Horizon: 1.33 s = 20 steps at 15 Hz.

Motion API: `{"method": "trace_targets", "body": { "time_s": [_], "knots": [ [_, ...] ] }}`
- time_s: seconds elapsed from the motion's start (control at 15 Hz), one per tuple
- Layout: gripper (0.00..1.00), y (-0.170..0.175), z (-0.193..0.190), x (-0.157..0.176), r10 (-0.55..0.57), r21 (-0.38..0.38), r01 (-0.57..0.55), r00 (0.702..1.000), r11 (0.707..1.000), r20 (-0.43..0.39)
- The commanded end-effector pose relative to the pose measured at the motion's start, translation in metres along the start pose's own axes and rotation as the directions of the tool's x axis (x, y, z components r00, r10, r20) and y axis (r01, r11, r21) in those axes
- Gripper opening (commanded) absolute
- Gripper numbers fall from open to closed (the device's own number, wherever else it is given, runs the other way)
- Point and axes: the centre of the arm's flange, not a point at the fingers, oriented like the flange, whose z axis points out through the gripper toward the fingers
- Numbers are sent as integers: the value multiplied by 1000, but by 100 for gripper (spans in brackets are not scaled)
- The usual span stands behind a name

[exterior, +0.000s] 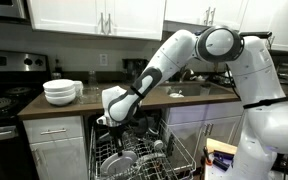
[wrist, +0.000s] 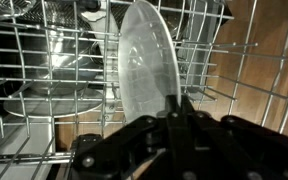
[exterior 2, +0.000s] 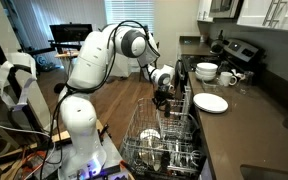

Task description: Remove the white plate from the dishwasher and place it on top of the pile of white plates on the counter

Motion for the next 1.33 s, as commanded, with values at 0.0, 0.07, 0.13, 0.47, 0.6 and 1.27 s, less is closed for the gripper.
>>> {"method": "trace_targets", "body": {
  "time_s": [0.0,0.07,0.13,0.47,0.6,1.27],
  "knots": [
    [4,-9,-22,-4,7,42,-7,1000,999,7],
    [4,-11,-28,-5,11,49,-12,1000,999,17],
    [4,-13,-34,-7,15,54,-17,999,998,28],
    [4,-23,-73,-14,31,58,-35,997,998,67],
    [4,-30,-88,-16,33,68,-39,996,997,84],
    [4,-81,-138,-11,61,-79,-54,994,995,90]
  ]
}}
